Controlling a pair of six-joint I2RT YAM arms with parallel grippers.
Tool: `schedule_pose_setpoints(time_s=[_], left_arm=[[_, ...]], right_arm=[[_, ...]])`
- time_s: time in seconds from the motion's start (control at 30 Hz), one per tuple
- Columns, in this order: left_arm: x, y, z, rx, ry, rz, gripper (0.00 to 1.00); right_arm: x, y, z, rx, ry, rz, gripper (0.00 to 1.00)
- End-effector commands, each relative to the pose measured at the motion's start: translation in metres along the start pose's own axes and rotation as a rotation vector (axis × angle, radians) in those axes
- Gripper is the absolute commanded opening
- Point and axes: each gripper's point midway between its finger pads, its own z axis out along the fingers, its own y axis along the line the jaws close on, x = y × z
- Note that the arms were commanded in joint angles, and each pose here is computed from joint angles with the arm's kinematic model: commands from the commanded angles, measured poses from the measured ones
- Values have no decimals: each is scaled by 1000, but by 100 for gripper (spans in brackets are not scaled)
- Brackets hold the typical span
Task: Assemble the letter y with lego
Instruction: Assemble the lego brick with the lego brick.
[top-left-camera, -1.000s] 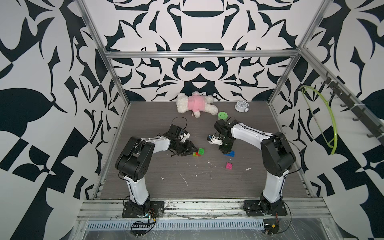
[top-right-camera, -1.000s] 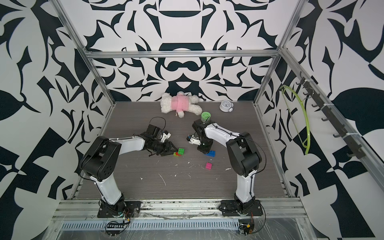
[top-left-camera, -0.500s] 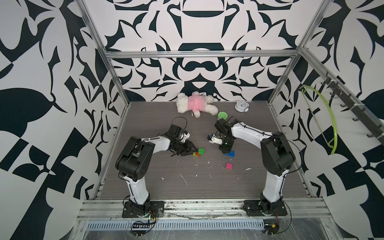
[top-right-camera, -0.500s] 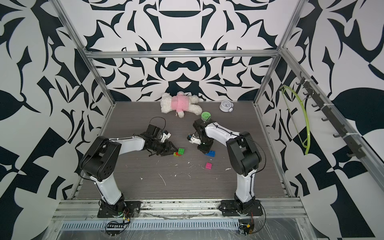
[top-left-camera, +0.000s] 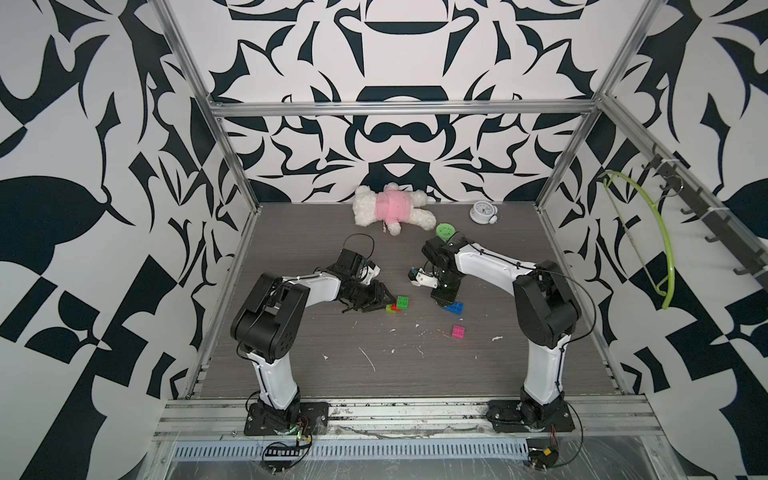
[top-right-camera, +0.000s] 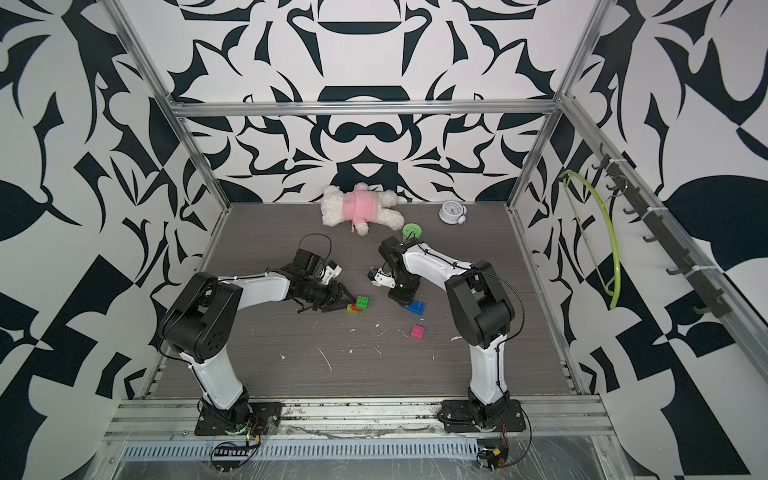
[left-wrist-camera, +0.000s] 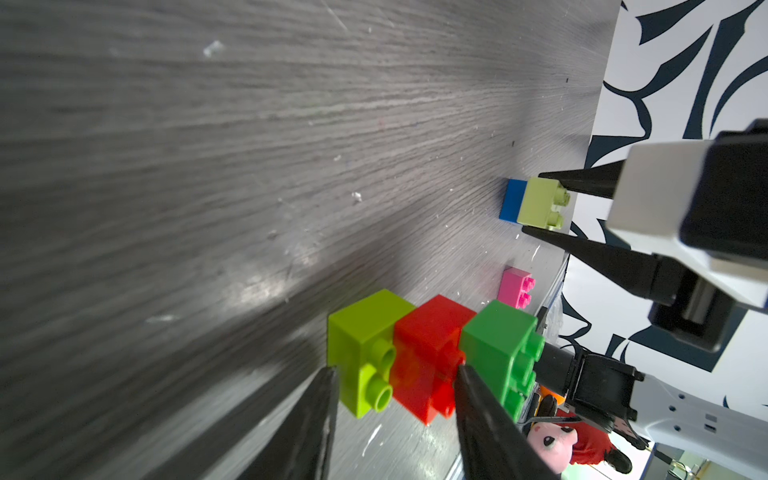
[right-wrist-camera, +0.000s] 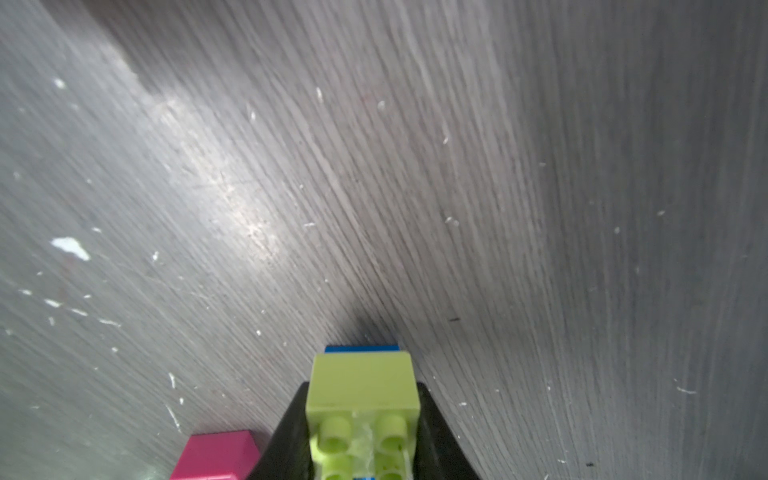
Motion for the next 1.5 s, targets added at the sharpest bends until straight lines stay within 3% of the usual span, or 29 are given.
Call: schedule_pose_setpoints(time_s=[0.0,0.43,0.83,1.47], left_arm=[[15,35,1,-131,25,-66,49],[15,35,1,-131,22,-64,49],[14,35,-1,-134,16,-61,49],[13,35,-3,-137,8,-55,49]], right_arm=[[2,13,27,-51,23,-7,14],[33,21,57,-101,142,119,9],[33,21,59,-117,133,148,13],[1,-1,-3,-18,-47,167,51]])
